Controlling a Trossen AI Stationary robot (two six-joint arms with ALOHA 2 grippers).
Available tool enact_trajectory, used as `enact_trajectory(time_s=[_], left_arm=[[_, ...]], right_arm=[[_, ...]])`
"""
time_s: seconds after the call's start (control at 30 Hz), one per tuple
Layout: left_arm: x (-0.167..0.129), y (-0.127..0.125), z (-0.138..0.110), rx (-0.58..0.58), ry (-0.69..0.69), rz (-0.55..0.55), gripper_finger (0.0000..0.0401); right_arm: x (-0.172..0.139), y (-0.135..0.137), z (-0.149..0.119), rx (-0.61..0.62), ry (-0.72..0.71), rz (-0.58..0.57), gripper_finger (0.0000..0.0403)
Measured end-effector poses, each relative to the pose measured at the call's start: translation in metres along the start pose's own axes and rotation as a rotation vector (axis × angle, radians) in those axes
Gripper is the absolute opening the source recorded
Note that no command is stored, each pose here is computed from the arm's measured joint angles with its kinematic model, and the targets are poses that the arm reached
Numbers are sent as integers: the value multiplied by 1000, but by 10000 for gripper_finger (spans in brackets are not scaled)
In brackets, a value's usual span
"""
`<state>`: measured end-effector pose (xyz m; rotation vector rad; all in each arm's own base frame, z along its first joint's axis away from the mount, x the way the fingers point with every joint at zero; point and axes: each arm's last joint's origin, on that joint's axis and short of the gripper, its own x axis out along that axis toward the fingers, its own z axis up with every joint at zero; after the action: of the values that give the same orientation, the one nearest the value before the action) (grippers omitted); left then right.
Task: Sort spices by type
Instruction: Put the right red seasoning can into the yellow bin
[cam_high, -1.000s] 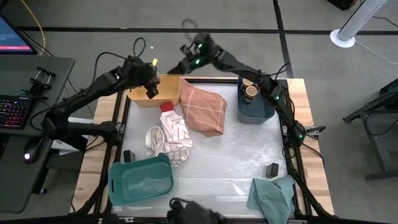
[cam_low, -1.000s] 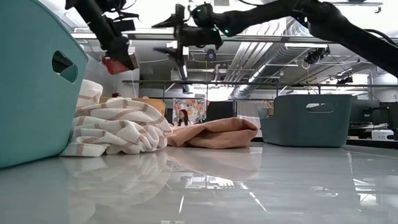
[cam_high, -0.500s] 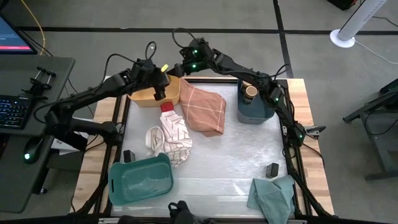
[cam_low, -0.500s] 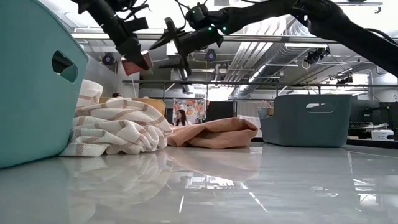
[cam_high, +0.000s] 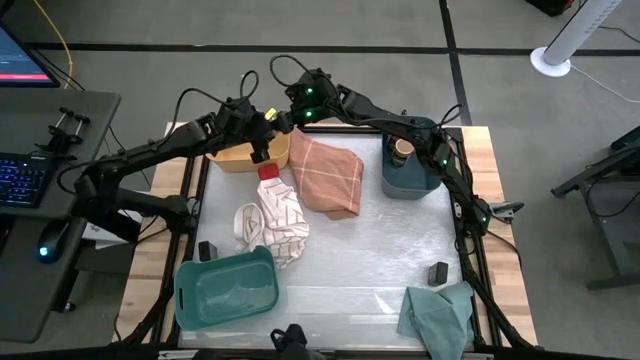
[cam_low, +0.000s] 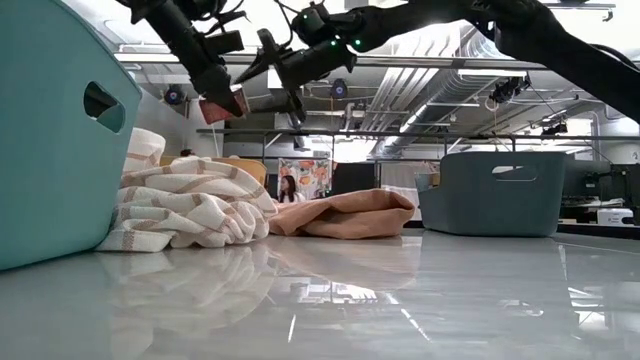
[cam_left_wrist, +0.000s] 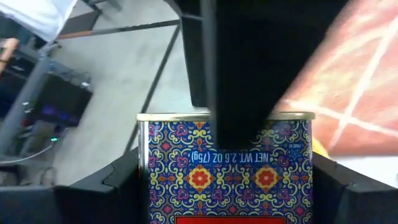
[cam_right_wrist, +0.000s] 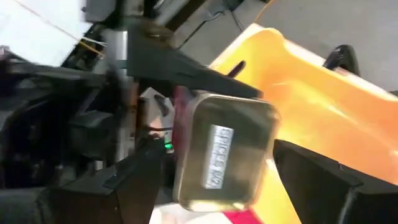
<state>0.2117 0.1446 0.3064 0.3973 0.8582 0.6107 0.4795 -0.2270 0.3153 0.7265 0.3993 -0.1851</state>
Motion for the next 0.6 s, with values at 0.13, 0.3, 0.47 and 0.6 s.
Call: enact_trajectory(time_s=[0.13,0.3,0.47,0.6], left_arm=[[-2,1,-2,14,42,40,271],[-8,2,-4,13,43,42,271],[-10,3,-4,12,41,50,271],[-12,4,-4,10,39,58,271]], right_arm=[[-3,-7,6,33,-20,18,298],[-6,-14,11,47,-38,1,298],[-9,-18,15,59,-64,-18,298],[-10,-19,16,54,-55,10,298]])
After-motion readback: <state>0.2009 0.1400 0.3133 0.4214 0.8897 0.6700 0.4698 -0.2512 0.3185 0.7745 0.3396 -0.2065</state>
